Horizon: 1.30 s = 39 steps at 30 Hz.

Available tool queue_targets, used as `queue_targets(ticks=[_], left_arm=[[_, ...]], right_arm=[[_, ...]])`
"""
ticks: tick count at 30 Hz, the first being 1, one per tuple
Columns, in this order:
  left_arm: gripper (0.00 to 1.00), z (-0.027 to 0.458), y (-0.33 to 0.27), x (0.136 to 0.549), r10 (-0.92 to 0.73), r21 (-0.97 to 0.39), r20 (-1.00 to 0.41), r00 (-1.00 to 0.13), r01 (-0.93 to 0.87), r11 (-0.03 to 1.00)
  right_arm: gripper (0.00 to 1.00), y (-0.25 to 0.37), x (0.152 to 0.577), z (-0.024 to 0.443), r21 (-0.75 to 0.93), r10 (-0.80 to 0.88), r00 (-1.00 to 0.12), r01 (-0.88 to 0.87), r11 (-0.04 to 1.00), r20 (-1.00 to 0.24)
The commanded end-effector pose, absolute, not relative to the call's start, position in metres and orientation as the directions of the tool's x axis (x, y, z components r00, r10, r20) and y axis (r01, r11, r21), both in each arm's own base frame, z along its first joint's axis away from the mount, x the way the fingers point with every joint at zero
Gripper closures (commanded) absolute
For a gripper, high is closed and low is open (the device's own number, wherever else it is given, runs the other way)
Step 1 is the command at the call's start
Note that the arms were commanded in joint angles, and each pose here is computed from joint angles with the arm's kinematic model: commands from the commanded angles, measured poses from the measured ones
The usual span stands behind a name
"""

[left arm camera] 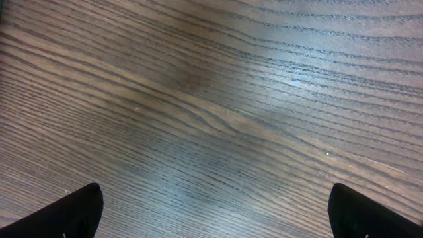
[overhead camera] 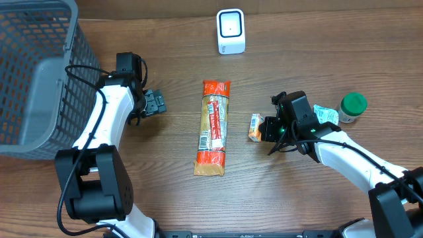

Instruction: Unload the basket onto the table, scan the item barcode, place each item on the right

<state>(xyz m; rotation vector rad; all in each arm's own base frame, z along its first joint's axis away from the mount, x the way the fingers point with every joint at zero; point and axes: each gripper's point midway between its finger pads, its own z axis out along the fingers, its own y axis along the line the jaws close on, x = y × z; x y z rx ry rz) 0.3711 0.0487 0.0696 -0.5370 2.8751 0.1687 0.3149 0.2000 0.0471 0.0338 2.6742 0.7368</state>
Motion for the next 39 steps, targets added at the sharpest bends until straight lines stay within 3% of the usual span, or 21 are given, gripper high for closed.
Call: queue_targets(ticks=[1,17,18,21,24,39], left_arm=[[0.00,0.071,0.049,0.372,-0.343,0.065,-0.229,-0.911,-0.366,0.928],[0.00,0.071,0.049,0.372,-0.343,0.065,-0.229,-0.911,-0.366,0.928],[0.00,0.071,0.049,0.372,-0.343,0.065,-0.229,-0.911,-0.366,0.928],[0.00,0.071,0.049,0.372,-0.343,0.065,-0.229,-0.911,-0.366,0.928],[0.00,0.071,0.049,0.372,-0.343,0.065,-0.229,-0.911,-0.366,0.928],[0.00,0.071,0.049,0.372,-0.343,0.065,-0.229,-0.911,-0.366,0.928]], right_arm=[[0.96,0.202,0.312,0.045,0.504,0.111,-0.936,-0.078,0.860,-0.334],[0.90,0.202,0.312,0.045,0.503,0.112,-0.936,-0.077,0.861,-0.335],[0.82,0.201,0.313,0.045,0.501,0.112,-0.935,-0.077,0.862,-0.337],[0.44,0.201,0.312,0.045,0.501,0.112,-0.935,-0.077,0.862,-0.336],[0.37,0.203,0.317,0.048,0.509,0.116,-0.927,-0.088,0.857,-0.356],[0.58,0.206,0.322,0.031,0.499,0.113,-0.930,-0.083,0.862,-0.350]])
